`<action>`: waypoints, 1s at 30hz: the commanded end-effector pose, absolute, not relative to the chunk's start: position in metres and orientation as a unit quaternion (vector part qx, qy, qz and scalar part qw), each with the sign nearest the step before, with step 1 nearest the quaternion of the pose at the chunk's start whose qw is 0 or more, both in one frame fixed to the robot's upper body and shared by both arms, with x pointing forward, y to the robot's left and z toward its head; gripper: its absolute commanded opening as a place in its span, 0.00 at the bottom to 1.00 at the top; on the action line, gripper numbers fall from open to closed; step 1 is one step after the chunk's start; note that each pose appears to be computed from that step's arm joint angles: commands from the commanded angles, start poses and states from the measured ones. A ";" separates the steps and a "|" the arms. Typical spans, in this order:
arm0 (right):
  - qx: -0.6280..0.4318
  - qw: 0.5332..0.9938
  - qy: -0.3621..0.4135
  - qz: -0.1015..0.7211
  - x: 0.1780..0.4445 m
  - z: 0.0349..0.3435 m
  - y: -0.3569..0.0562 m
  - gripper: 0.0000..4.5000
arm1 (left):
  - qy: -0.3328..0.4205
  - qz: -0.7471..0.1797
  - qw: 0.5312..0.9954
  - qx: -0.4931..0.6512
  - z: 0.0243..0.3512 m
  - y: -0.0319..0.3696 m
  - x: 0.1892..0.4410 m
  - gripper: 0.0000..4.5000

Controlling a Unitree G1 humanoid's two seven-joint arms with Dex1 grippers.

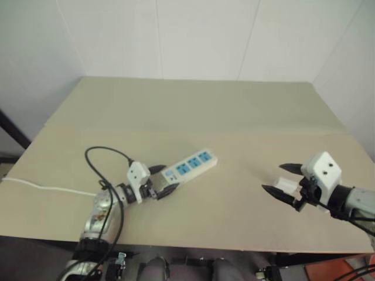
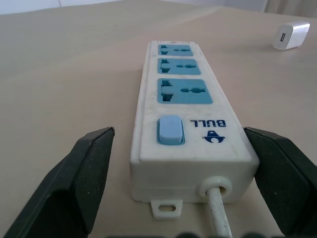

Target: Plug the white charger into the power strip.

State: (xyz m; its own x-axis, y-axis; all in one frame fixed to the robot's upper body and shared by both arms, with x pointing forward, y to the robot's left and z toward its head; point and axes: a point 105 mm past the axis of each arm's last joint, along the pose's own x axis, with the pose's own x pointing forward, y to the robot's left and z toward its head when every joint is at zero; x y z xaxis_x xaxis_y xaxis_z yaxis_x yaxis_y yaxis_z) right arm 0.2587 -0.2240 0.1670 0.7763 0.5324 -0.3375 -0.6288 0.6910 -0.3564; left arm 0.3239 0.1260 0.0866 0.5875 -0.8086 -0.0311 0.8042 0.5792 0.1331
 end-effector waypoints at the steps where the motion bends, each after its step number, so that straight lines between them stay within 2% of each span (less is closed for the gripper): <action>1: -0.245 0.914 0.080 0.313 0.260 0.178 -0.224 1.00 | -0.025 -0.460 0.885 0.069 0.088 0.118 0.326 0.99; 6: -0.246 0.915 0.082 0.308 0.259 0.177 -0.226 1.00 | -0.024 -0.473 0.878 0.065 0.085 0.112 0.323 0.99; 9: -0.247 0.916 0.083 0.306 0.259 0.177 -0.227 1.00 | -0.018 -0.478 0.875 0.071 0.082 0.111 0.321 0.86; 11: -0.247 0.916 0.084 0.305 0.259 0.177 -0.228 1.00 | -0.008 -0.485 0.871 0.079 0.079 0.111 0.319 0.72; 17: -0.257 0.911 0.088 0.311 0.259 0.177 -0.229 1.00 | 0.008 -0.503 0.859 0.092 0.075 0.111 0.313 0.72; 23: -0.285 0.884 0.133 0.345 0.265 0.182 -0.237 1.00 | 0.002 -0.573 0.813 0.106 0.082 0.105 0.301 0.72; 30: -0.360 0.800 0.257 0.405 0.283 0.192 -0.249 1.00 | 0.017 -0.643 0.754 0.131 0.083 0.101 0.300 0.72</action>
State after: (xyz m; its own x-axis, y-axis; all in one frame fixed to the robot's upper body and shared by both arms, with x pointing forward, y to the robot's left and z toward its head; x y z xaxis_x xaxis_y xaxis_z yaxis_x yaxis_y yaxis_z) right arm 0.2824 -0.2446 0.1940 0.5809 0.4933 -0.6475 -0.8082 0.4442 -0.3866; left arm 0.3040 0.1053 0.0856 0.2402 -0.9579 -0.1571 0.9621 0.2134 0.1696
